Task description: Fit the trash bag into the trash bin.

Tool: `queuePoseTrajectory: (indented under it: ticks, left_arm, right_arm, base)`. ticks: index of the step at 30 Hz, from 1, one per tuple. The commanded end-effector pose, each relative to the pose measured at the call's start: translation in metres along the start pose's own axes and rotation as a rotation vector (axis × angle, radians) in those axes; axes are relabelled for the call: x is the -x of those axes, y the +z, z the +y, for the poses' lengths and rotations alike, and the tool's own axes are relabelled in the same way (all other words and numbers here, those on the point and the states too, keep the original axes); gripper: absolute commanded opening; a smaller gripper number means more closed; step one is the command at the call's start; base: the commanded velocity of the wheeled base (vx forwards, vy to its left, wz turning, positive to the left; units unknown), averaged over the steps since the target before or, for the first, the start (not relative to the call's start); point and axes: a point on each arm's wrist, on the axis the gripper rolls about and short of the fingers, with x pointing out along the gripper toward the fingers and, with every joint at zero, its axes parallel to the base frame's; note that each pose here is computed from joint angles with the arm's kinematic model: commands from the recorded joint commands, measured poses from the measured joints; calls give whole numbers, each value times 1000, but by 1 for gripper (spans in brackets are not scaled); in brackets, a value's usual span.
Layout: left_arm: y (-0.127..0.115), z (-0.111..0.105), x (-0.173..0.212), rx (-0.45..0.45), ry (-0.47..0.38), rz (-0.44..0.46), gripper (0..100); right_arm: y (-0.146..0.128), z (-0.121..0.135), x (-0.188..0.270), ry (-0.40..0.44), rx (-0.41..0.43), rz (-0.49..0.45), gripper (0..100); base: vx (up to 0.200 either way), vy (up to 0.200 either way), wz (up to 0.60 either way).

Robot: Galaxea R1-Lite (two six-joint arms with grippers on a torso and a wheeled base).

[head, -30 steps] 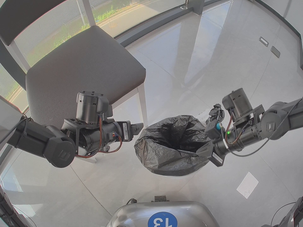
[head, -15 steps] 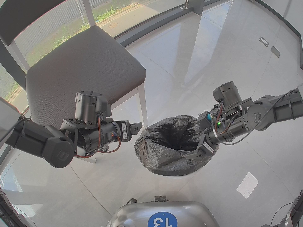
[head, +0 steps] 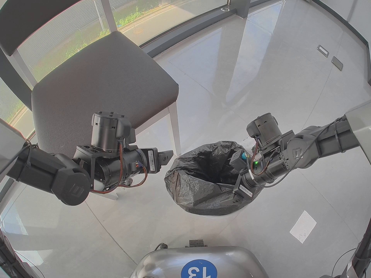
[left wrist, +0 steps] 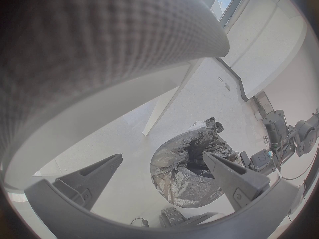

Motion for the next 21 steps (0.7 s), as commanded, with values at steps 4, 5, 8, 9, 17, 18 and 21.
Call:
queuePoseTrajectory:
  ticks: [4,5,8,9,17,18,21]
  left_arm:
    - [0,0,-2,0,2,2,100]
    - [-1,1,-2,1,3,4,100]
    - [-1,0,-2,1,1,3,100]
    - [-1,0,-2,1,1,3,100]
    - [0,0,-2,0,0,1,100]
    - [0,0,-1,0,0,0,100]
    - [1,0,-1,0,-1,-2,100]
  right_arm:
    - [-4,-1,-25,63,-7,4,0]
    - [-5,0,-26,74,-7,1,0]
    - [-5,2,-28,80,-5,9,0]
    - [-6,2,-28,83,-6,10,0]
    - [-11,11,-21,98,-3,26,0]
    - [-11,15,-16,101,2,25,0]
    - [-13,29,-5,119,18,29,0]
  base:
    - [0,0,0]
    - [0,0,0]
    - [0,0,0]
    - [0,0,0]
    - [0,0,0]
    - [0,0,0]
    - [0,0,0]
